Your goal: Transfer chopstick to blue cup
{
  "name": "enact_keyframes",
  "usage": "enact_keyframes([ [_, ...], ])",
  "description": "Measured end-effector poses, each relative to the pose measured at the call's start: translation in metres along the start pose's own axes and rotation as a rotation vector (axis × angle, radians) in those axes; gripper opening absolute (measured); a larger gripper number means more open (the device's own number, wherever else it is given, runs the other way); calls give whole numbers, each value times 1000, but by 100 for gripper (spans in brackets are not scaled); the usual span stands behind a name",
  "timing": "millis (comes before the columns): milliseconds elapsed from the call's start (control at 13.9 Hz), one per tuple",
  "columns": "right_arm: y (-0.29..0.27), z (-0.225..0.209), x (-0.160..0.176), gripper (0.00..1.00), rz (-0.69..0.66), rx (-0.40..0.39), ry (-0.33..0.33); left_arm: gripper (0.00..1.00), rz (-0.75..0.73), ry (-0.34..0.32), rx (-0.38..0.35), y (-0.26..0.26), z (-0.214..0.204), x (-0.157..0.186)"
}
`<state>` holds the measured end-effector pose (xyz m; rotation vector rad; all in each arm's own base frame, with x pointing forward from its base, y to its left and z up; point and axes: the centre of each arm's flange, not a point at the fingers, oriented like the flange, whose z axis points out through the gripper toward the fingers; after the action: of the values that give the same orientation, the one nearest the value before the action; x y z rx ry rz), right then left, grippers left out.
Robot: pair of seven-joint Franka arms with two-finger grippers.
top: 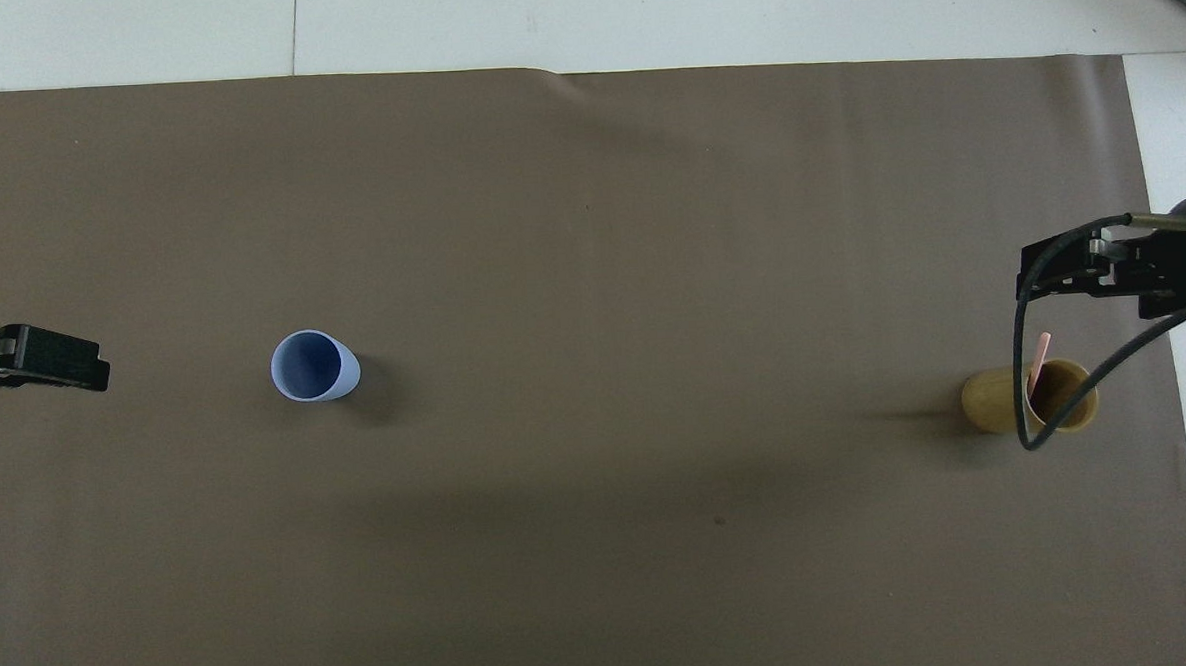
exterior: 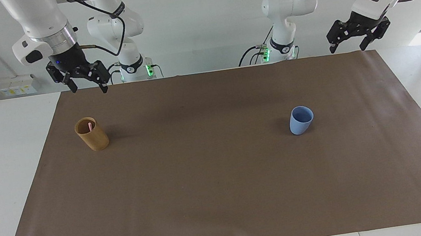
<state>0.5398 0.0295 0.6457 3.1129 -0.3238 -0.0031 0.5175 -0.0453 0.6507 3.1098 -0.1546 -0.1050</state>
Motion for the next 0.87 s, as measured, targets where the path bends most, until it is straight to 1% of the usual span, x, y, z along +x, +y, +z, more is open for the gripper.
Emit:
enact_keyframes([
  [866,4,1,1,100,8,-1,-3,100,-1,-2,0,0,0,0],
])
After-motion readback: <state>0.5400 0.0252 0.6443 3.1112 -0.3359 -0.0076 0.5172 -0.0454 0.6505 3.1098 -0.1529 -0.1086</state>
